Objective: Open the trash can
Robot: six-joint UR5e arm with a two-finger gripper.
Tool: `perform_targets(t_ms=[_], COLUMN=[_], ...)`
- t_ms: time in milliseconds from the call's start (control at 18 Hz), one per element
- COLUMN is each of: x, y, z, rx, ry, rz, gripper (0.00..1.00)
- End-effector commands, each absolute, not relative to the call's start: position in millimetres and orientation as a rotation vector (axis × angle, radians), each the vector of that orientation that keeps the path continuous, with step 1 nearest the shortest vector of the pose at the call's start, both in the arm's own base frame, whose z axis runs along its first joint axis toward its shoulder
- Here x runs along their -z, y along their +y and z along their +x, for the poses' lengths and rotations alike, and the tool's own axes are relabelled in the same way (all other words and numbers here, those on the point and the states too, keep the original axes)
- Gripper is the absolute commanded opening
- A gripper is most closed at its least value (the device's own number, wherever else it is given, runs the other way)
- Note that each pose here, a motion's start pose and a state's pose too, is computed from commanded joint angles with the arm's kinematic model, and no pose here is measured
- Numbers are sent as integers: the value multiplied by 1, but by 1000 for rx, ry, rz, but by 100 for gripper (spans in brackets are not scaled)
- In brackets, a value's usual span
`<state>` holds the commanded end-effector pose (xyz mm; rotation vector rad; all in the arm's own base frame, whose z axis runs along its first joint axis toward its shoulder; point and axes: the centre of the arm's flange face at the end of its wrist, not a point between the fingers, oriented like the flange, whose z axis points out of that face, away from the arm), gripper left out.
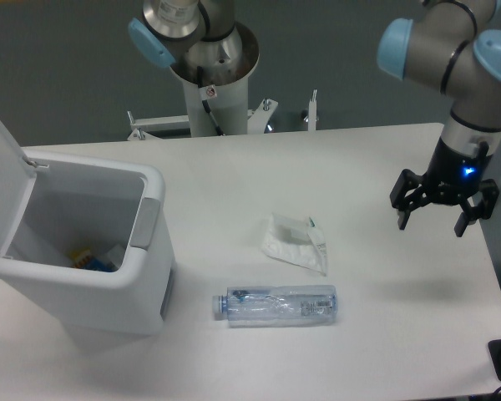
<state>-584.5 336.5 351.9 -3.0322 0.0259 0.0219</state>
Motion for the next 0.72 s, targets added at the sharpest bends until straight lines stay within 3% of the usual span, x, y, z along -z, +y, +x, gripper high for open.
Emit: perform_targets(t_ms=[167,722], x=[-348,-340], y=[338,343], z=[-584,-577], rx=[-52,-85], ry=[214,385], rz=[-3062,-3184], gripper=[100,100])
